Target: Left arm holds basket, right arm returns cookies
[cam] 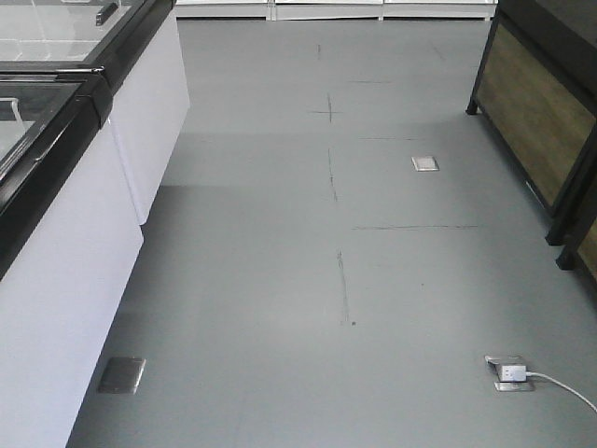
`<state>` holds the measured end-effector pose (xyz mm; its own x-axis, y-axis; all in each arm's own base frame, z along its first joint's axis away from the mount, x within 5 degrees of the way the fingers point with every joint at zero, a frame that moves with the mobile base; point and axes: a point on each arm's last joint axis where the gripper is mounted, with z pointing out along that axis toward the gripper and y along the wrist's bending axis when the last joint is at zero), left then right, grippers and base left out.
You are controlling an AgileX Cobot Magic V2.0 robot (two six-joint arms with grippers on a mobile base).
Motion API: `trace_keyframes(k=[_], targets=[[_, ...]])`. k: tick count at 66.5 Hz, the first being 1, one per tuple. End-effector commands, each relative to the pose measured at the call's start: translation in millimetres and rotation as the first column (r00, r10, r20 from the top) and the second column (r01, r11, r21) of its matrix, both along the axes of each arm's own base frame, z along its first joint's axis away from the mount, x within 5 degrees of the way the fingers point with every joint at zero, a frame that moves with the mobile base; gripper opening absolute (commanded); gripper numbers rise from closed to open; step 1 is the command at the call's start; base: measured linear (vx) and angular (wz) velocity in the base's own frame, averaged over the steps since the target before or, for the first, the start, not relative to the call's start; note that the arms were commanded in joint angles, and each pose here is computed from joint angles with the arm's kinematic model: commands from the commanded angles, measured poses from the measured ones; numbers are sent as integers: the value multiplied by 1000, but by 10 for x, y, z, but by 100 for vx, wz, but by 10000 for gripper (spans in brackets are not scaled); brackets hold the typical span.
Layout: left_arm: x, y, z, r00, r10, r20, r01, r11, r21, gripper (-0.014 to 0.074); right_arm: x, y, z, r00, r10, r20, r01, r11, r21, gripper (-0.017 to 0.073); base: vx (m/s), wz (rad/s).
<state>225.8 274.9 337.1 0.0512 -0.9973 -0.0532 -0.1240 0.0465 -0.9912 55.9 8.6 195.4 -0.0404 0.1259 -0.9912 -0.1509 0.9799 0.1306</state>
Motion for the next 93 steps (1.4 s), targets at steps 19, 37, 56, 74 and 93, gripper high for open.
trace_keyframes(k=[19, 37, 56, 74, 93], targets=[[131, -90, 189, 990, -49, 136, 52, 999, -13, 470, -7, -1, 81, 996, -2, 86, 1, 1000, 6, -8, 0, 0], [205, -120, 170, 991, -43, 124, 45, 999, -16, 440, -7, -1, 81, 996, -2, 86, 1, 1000, 6, -8, 0, 0], [203, -131, 178, 991, -51, 127, 54, 998, -15, 306, -7, -1, 81, 996, -2, 86, 1, 1000, 6, -8, 0, 0], [194, -147, 204, 990, -56, 129, 54, 998, 20, 107, -7, -1, 81, 996, -2, 86, 1, 1000, 6, -8, 0, 0], [138, -211, 351, 990, -37, 136, 20, 992, 122, -8, -7, -1, 81, 996, -2, 86, 1, 1000, 6, -8, 0, 0]])
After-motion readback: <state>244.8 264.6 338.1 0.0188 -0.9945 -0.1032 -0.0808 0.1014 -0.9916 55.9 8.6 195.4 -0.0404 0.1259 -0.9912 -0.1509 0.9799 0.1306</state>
